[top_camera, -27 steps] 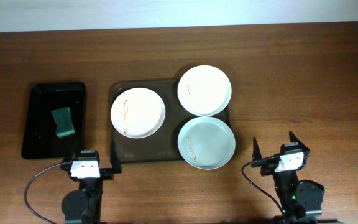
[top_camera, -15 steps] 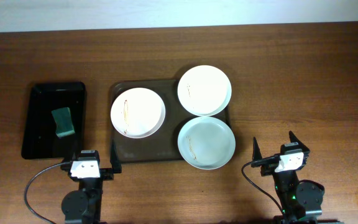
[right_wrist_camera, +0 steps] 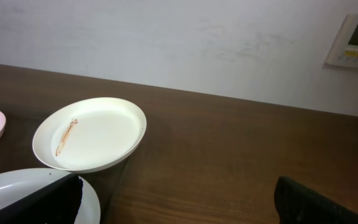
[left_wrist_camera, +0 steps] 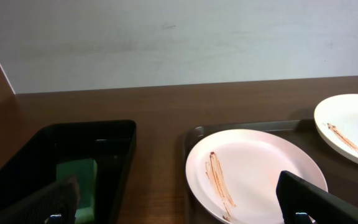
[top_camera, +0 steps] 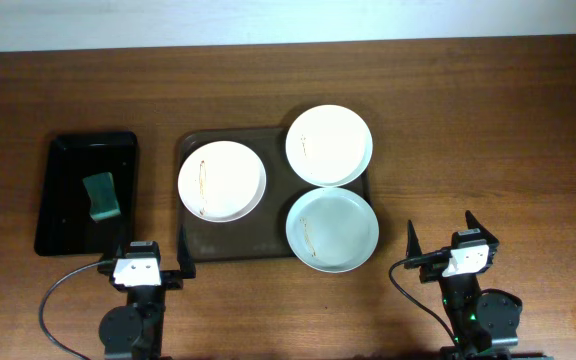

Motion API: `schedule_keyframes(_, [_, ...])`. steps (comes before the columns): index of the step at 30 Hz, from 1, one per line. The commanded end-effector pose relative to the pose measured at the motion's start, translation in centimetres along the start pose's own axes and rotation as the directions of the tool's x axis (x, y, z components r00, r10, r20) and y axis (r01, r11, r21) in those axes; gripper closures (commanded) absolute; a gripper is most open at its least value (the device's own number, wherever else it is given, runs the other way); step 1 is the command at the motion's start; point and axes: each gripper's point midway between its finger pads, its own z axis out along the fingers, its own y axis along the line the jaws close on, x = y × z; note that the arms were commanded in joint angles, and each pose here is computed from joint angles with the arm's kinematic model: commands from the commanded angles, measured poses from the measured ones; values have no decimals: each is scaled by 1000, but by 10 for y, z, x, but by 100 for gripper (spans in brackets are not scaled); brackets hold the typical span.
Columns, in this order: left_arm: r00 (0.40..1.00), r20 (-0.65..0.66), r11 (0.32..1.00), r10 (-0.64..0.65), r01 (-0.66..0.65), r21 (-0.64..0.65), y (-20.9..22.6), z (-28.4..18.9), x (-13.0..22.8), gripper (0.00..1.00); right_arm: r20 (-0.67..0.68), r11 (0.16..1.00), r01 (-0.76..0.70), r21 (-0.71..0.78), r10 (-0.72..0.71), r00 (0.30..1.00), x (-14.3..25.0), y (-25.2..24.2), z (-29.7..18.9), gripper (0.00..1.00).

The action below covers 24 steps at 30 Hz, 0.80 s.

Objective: Clean dirty plates on tray and stack at the side

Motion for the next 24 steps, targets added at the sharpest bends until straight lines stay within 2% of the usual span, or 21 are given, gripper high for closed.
schedule_keyframes(1, [1000, 3, 1000, 16, -16, 15, -3, 0, 1, 1, -13, 1000, -9, 10, 9, 1000, 4, -1, 1, 2])
schedule_keyframes(6, [1000, 3, 1000, 16, -16, 15, -3, 0, 1, 1, -12, 1000, -9, 8, 9, 1000, 4, -1, 1, 2])
schedule_keyframes(10, [1000, 3, 1000, 16, -16, 15, -3, 0, 1, 1, 7, 999, -8, -53, 9, 1000, -1, 9, 0, 2])
schedule_keyframes(15, [1000, 17, 1000, 15, -15, -6, 1, 0, -2, 1, 63, 997, -5, -76, 10, 998, -41, 11, -11, 2])
schedule_keyframes(20, [992, 127, 1000, 14, -13, -13, 3, -9, -48, 1, 129, 998, 6, -69, 3, 992, -96, 7, -33, 2])
schedule_keyframes(24, [983, 183, 1000, 14, -11, -18, 6, -18, -97, 1, 150, 995, 13, -101, 2, 989, -106, 12, -38, 2])
